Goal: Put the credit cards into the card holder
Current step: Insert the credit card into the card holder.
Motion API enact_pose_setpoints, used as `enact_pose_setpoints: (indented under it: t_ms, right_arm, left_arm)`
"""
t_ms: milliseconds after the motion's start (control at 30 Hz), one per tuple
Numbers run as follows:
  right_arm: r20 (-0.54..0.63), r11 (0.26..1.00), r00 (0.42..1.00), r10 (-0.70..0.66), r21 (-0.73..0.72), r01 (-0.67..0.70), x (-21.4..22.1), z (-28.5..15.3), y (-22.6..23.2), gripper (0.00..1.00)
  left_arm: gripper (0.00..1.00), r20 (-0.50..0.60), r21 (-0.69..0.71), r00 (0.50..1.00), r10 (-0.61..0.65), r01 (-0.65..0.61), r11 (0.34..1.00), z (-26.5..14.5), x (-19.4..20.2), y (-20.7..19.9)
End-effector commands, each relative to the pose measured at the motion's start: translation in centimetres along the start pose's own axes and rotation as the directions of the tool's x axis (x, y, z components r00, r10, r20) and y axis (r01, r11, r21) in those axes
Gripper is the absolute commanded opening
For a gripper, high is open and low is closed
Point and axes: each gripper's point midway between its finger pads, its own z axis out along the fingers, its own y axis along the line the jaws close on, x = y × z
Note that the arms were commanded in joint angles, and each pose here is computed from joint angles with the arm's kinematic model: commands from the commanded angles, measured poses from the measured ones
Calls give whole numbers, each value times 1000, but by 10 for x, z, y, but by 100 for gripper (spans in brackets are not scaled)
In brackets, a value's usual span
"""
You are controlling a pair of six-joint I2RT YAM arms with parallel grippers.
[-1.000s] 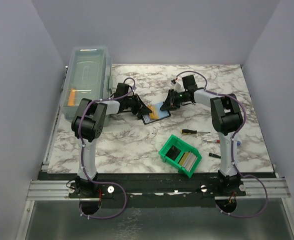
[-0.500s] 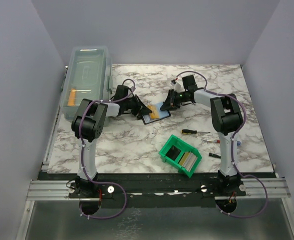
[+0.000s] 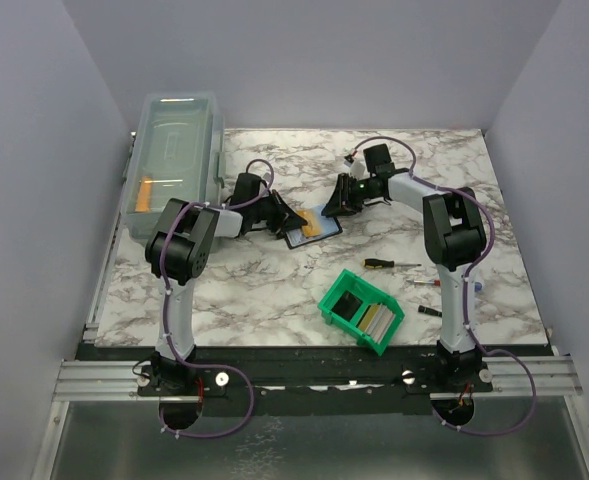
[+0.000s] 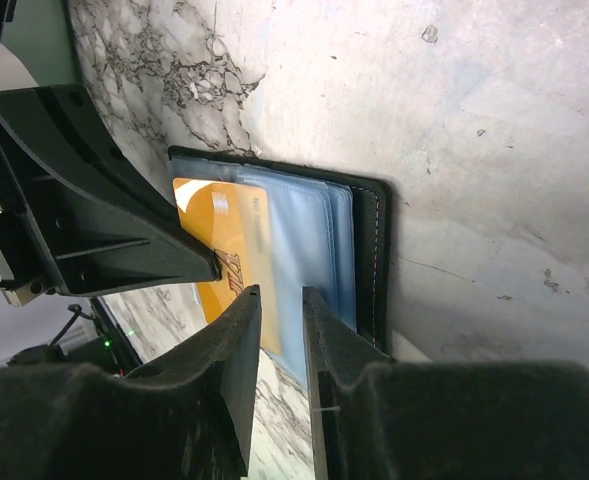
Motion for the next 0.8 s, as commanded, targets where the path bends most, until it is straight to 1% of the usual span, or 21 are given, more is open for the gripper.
enact_pose_setpoints:
  t_ms: [0,167,233,333,433,533,633,767]
  right_arm:
    - [-8,994,1000,7,107,-6,5,-3,-23,28]
    - [-13,994,1000,23,106,-21,14,-2,-26,28]
    - [-14,994,1000,26,110,-24,15,-4,-26,28]
    - [16,991,1000,23,135,-25,8,-13,-23,29]
    - [48,991,999,14,135,-20,-2,-26,-19,33]
    - [49,992,999,-3,130,-4,-7,-30,-20,36]
    - [30,992,1000,-6,127,2,-3,-27,-23,36]
    - [-2,997,1000,-1,72,1,5,-18,-24,35]
  left_arm:
    - [0,56,-99,998,-18,24,995,7,0,31]
    - [0,69,-108,998,-13,20,994,11,2,30]
    - [0,90,-122,996,-11,22,992,12,1,30]
    - [0,118,-134,993,-5,21,991,15,-1,29]
    - [0,131,-136,991,-12,30,990,16,-3,30]
    - [0,111,-122,994,-8,21,992,19,-2,27]
    - [0,91,-112,996,-2,12,994,20,2,26]
    - [0,36,-81,999,17,-14,997,24,10,20]
